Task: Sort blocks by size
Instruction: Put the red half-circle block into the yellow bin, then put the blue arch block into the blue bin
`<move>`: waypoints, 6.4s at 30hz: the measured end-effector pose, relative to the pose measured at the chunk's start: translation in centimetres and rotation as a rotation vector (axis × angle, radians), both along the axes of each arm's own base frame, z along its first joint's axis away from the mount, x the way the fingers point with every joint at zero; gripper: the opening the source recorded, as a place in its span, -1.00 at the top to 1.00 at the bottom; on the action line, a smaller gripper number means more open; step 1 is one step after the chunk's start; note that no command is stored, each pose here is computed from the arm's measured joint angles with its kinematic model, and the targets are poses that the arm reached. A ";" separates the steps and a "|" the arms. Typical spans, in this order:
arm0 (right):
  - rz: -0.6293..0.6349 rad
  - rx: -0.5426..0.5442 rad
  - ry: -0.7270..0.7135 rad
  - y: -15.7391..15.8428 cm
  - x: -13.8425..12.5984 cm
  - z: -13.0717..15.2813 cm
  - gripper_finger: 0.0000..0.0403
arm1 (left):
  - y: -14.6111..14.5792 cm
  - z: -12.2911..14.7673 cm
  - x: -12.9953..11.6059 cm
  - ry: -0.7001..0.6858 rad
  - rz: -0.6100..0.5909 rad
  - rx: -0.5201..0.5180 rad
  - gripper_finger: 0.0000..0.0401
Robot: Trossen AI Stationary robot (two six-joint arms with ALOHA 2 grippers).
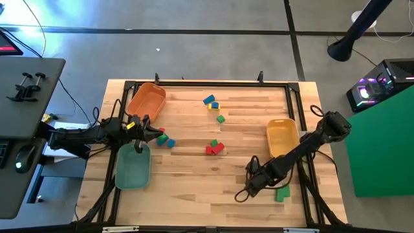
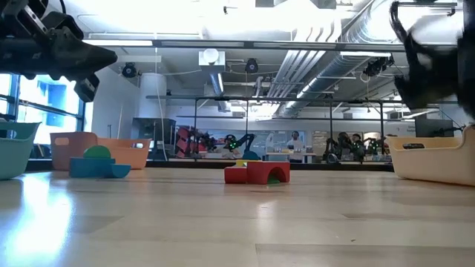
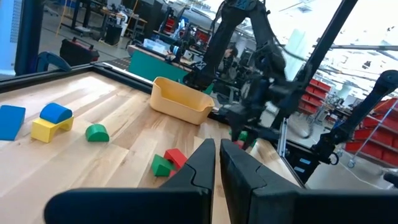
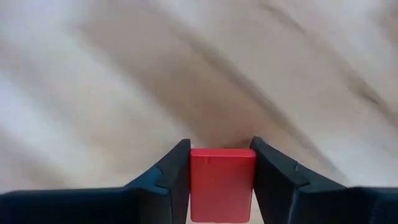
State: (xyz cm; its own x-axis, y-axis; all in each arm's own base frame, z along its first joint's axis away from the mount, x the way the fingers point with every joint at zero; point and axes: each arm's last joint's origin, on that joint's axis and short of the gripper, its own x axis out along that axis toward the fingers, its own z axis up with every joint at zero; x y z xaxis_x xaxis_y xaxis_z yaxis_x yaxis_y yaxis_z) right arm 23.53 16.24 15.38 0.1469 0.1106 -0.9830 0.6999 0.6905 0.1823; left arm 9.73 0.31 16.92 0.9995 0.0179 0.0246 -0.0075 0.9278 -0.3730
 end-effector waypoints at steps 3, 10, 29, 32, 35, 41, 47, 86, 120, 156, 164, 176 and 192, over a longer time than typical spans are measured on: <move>0.064 -0.049 -0.081 0.5 1.3 2.3 0.35 | 0.0 0.0 0.0 0.000 0.000 -0.008 0.94; 0.128 -0.381 0.015 -1.9 2.1 8.4 0.35 | 0.0 0.0 0.0 0.000 0.000 -0.008 0.94; -0.327 -0.496 0.367 -11.6 -5.2 3.9 0.35 | 0.0 0.0 0.0 0.002 0.000 -0.008 0.94; -0.393 -0.486 0.360 -12.2 -5.4 3.0 0.35 | 0.0 0.0 0.0 0.001 0.000 -0.008 0.94; -0.454 -0.488 0.375 -12.8 -5.8 2.1 0.34 | 0.0 0.0 0.0 0.001 0.000 -0.008 0.94; -0.505 -0.454 0.376 -13.6 -6.3 0.3 0.26 | 0.0 0.0 0.0 0.001 0.001 -0.008 0.94; -0.468 -0.449 0.374 -13.7 -6.4 -0.2 0.23 | 0.0 0.0 0.0 0.001 0.000 -0.008 0.94; 0.157 -0.952 -0.829 -4.9 1.2 5.7 -0.32 | 0.3 0.1 0.0 -0.014 0.087 0.012 0.94; 0.138 -0.881 -1.083 -18.8 8.4 -0.7 -0.32 | 0.8 3.8 4.7 0.056 0.361 0.550 0.94; 0.217 -0.734 -1.127 -12.0 8.1 -1.2 -0.32 | -2.9 5.6 8.5 1.281 0.558 0.000 0.10; 0.224 -0.740 -1.123 -12.0 8.1 -1.2 -0.32 | -2.1 2.5 8.0 1.281 0.580 -0.074 -0.15; 0.214 -0.733 -1.110 -12.2 8.1 -1.3 -0.32 | -1.9 -1.5 7.3 1.208 0.583 -0.149 -0.16; 0.206 -0.727 -1.112 -12.2 8.1 -1.3 -0.32 | -2.8 -0.6 10.2 0.995 0.286 -0.177 -0.16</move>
